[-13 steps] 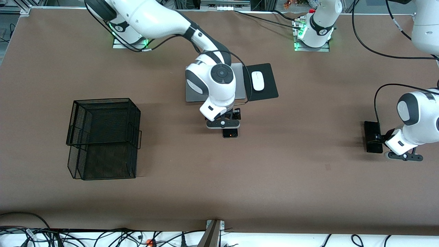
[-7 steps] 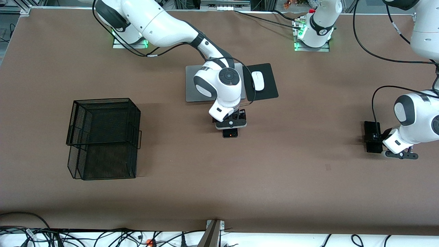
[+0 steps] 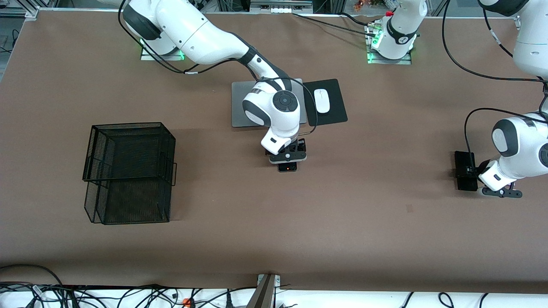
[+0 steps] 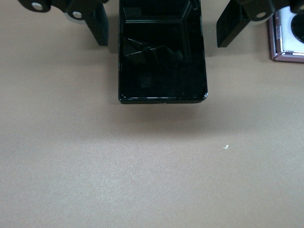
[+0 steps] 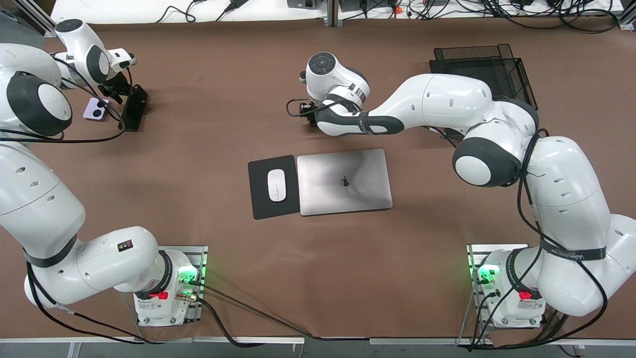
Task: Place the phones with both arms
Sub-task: 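Grasp the flip phone with the right gripper while the left gripper grasps the slim phone, then carry the flip phone into the mesh basket and open the right gripper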
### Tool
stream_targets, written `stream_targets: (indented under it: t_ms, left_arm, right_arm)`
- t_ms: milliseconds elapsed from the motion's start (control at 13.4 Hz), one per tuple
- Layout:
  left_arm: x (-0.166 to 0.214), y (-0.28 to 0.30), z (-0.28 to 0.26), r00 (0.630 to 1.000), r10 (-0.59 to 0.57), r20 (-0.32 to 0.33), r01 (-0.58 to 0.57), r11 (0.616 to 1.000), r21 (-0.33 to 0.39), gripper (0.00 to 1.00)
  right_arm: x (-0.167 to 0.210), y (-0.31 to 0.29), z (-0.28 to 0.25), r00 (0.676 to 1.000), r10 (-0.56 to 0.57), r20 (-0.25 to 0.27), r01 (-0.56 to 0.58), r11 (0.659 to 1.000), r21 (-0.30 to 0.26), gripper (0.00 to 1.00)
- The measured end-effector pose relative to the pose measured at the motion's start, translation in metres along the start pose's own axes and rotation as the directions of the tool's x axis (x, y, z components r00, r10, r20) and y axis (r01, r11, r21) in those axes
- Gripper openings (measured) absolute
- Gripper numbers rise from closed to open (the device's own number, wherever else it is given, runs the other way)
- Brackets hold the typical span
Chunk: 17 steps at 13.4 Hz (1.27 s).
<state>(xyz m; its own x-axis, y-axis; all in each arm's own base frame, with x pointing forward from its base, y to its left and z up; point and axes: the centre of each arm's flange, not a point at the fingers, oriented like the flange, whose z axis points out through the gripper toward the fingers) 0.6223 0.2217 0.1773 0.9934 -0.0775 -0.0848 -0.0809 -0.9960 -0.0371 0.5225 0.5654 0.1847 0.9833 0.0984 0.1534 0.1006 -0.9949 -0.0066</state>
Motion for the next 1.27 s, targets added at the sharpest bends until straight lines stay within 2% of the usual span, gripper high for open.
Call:
stream_targets:
  t_ms: [596,671,746,820,1118,1267]
  left_arm:
    - [-0.005,-0.008,0.009,1.000,-0.015,0.007,0.015,1.000,-0.010,1.00]
    - [-0.005,-0.008,0.009,1.000,-0.015,0.006,0.015,1.000,-0.011,1.00]
    - [-0.005,-0.008,0.009,1.000,-0.015,0.005,0.015,1.000,-0.013,1.00]
    - [-0.005,-0.007,0.009,1.000,-0.015,0.005,0.015,1.000,-0.013,1.00]
    - [-0.007,-0.008,0.013,1.000,-0.022,0.010,0.022,1.000,-0.021,1.00]
    - [-0.008,-0.008,0.016,1.000,-0.023,0.014,0.024,0.999,-0.025,1.00]
  right_arm:
    - [-0.006,-0.002,0.016,1.000,0.006,0.005,-0.006,1.000,0.009,1.00]
    - [-0.006,-0.002,0.016,1.000,0.005,0.005,-0.005,1.000,0.009,0.95]
    - [-0.006,-0.002,0.015,1.000,0.005,0.004,-0.005,1.000,0.010,0.85]
    - [-0.004,-0.003,0.013,1.000,0.007,0.001,-0.007,1.000,0.012,0.80]
    - [-0.002,-0.002,0.011,1.000,0.010,-0.001,-0.010,1.000,0.008,0.80]
    - [0.009,0.001,-0.003,1.000,0.025,0.012,-0.025,0.999,-0.029,0.80]
